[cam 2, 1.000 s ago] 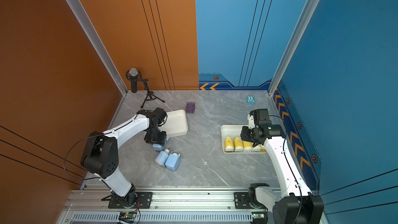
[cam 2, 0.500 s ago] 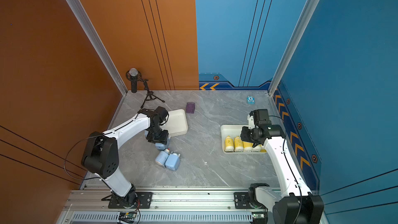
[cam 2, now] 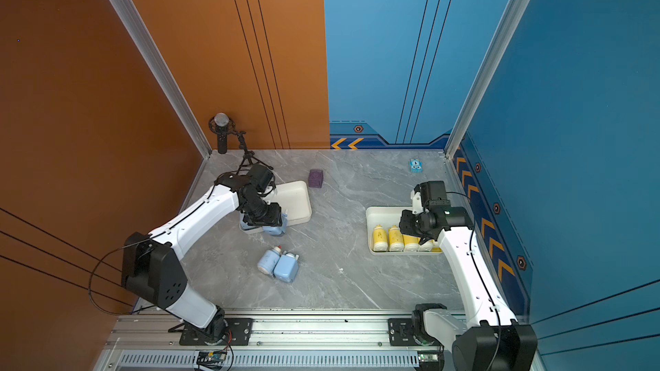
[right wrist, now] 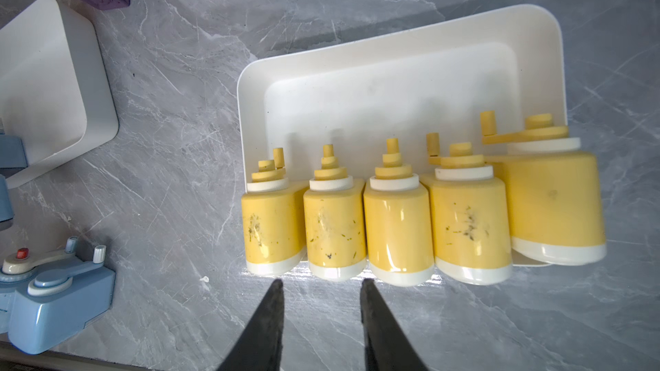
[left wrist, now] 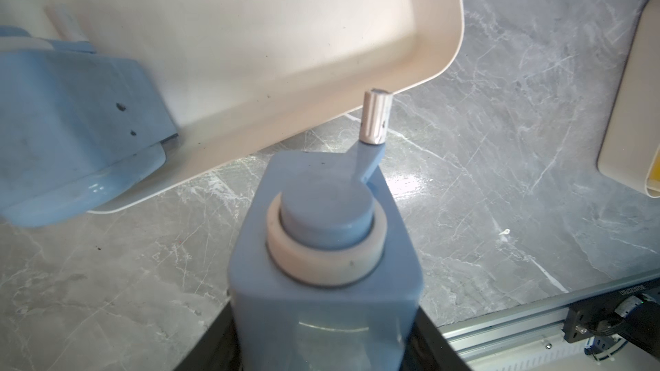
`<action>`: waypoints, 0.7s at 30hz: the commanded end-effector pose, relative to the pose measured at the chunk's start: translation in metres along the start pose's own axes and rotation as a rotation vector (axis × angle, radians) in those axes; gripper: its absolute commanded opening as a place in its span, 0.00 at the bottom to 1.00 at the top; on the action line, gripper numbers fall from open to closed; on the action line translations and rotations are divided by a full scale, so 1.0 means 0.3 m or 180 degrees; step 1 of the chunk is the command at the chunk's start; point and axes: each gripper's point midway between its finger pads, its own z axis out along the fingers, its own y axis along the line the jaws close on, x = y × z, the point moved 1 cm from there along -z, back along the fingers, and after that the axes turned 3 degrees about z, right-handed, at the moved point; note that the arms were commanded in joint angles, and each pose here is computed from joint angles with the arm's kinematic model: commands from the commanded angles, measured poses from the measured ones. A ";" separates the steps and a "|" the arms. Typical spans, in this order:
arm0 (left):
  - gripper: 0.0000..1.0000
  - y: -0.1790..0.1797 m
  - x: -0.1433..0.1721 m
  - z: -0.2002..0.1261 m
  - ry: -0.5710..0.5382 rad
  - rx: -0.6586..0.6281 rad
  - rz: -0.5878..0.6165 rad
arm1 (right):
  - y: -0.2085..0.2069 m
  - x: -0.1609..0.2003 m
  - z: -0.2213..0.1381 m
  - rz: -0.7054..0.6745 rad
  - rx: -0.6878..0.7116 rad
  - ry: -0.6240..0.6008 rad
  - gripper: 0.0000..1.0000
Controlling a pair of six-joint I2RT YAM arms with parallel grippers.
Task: Place the pencil sharpeners by color into the storage box
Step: Place the pencil sharpener in the storage box.
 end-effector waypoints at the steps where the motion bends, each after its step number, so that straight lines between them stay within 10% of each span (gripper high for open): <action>1: 0.46 -0.023 -0.031 -0.034 -0.0045 0.0096 -0.0040 | 0.000 0.003 -0.030 -0.0014 -0.0015 -0.0014 0.37; 21: 0.46 -0.006 -0.266 0.004 -0.0227 -0.0122 -0.0150 | -0.005 0.006 -0.021 0.0008 0.0002 0.0012 0.37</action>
